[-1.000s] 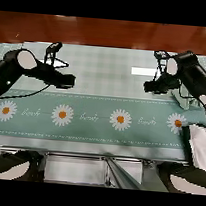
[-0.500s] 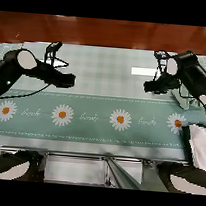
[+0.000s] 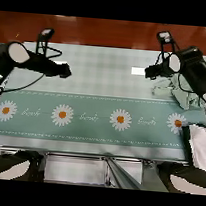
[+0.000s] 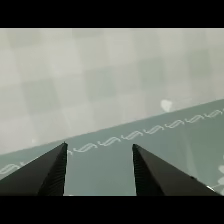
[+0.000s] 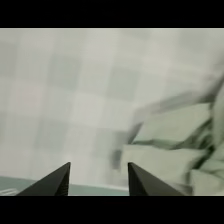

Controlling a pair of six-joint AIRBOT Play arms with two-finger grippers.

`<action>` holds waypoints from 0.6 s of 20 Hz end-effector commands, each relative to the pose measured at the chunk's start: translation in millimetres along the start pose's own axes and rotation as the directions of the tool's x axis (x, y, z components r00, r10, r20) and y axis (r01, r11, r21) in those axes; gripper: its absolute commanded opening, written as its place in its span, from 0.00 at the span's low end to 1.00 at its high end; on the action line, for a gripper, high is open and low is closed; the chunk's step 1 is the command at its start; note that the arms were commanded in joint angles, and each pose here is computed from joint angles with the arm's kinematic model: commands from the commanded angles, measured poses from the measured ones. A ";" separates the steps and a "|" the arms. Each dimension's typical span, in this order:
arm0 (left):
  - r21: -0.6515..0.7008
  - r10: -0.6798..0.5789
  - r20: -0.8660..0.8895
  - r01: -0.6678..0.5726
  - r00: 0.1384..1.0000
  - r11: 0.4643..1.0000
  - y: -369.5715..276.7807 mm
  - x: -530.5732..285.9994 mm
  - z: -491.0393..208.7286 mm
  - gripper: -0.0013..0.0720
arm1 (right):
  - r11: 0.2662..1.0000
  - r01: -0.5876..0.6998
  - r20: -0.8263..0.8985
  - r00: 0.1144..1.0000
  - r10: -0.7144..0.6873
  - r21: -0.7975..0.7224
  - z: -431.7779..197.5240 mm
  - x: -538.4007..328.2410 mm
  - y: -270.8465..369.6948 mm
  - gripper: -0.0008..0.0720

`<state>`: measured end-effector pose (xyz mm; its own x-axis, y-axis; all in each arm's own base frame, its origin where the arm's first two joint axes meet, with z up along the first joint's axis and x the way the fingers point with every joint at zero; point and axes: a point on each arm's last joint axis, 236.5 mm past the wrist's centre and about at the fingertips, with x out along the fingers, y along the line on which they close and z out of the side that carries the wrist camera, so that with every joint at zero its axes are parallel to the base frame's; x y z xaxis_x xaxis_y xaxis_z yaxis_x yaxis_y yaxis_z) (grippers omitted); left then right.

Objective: Fold the shirts.

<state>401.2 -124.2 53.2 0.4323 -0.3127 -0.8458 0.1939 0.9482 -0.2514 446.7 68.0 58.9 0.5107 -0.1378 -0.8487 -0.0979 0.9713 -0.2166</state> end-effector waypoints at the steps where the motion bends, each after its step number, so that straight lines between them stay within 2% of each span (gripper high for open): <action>1: -0.023 0.119 -0.017 -0.120 0.993 0.993 52.2 -46.0 7.1 0.71 | 0.920 0.385 0.076 0.922 -0.380 -0.069 25.0 -40.0 -117.1 0.58; 2: -0.058 0.133 -0.002 -0.133 0.991 0.989 63.6 -63.3 5.9 0.71 | 0.903 0.430 0.047 0.902 -0.429 -0.009 16.2 -46.0 -152.5 0.58; 4: -0.114 0.134 0.062 -0.127 0.989 0.985 70.1 -92.5 1.6 0.71 | 0.887 0.414 -0.078 0.910 -0.407 0.203 -21.5 -36.2 -204.5 0.58; 6: -0.130 0.129 0.111 -0.114 0.985 0.985 64.0 -108.2 -15.0 0.71 | 0.855 0.288 -0.097 0.957 -0.274 0.431 -47.1 -11.9 -229.6 0.58; 8: -0.154 0.071 0.097 -0.056 0.993 0.986 47.9 -103.6 -45.9 0.71 | 0.791 0.160 -0.028 0.984 -0.178 0.590 -54.7 7.7 -248.2 0.57; 9: -0.173 0.038 0.075 -0.025 0.996 0.985 41.0 -96.0 -63.3 0.71 | 0.777 0.127 -0.019 0.989 -0.146 0.616 -59.4 19.6 -254.1 0.57; 12: -0.235 -0.055 0.018 0.058 0.998 0.970 24.2 -74.1 -97.4 0.71 | 0.800 0.139 -0.109 0.990 -0.093 0.583 -88.5 63.9 -259.3 0.57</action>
<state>312.5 -54.3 83.7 0.4767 -0.2853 -0.8315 0.0269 0.9502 -0.3105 428.7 -190.6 52.5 0.4324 -0.3178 -0.8438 0.4673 0.8793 -0.0917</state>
